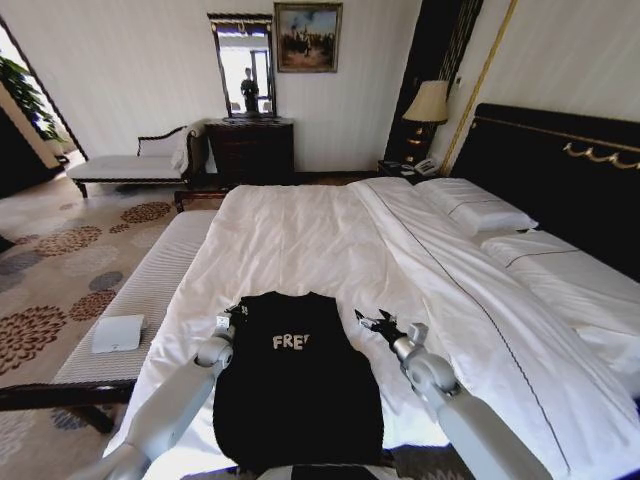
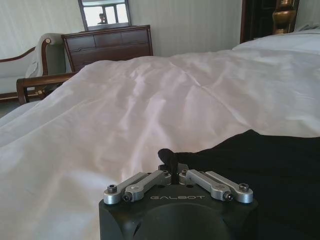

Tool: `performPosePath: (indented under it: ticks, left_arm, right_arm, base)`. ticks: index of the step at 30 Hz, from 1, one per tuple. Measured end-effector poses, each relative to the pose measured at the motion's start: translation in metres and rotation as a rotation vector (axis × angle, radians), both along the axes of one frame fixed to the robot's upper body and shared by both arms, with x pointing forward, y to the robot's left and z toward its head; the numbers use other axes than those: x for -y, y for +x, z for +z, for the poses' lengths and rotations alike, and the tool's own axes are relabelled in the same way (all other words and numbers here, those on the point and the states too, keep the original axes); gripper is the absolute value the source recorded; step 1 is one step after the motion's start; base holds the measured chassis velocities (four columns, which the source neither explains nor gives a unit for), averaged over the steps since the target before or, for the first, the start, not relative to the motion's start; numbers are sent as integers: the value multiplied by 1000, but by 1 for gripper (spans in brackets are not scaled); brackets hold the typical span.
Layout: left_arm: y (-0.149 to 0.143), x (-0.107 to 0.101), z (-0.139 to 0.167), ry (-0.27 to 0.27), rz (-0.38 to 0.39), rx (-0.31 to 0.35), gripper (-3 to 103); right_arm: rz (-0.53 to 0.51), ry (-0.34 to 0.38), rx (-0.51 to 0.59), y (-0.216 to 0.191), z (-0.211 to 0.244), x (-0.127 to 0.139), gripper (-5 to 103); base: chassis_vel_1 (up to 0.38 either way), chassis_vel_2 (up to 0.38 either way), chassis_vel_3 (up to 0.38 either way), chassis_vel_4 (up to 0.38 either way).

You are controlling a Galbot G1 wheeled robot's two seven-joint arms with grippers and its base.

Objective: Fold the clothes on the bed.

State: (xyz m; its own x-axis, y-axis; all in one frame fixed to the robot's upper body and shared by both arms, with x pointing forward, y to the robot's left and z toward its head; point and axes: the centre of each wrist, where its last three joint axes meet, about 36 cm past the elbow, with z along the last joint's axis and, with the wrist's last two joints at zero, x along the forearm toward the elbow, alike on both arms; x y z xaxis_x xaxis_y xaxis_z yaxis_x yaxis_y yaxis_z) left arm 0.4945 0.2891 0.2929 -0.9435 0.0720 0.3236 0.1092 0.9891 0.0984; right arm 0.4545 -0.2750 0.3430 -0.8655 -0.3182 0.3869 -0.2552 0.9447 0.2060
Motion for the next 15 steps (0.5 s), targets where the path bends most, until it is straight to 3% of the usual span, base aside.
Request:
performPosePath:
  ticks: [3,7,11,15]
  left_arm:
    - [0,0,-2,0,-3,-2,2]
    - [-1,1,-5,-4,-3,-9,2]
    - [-2,1,-5,-4,-5,-10,2]
    - [-1,3,-5,-9,-10,-11,2]
  right_arm:
    - [24,-2,-24,15,-14,-12,100]
    - [31,72,-41,37,-30,-55,100]
    - [12,142,-62,46,-31,-65,100]
    - [-7,145,-69,54,-31,-60,100]
  base:
    - [0,0,0,0]
    - [0,0,0,0]
    - [0,0,0,0]
    - [0,0,0,0]
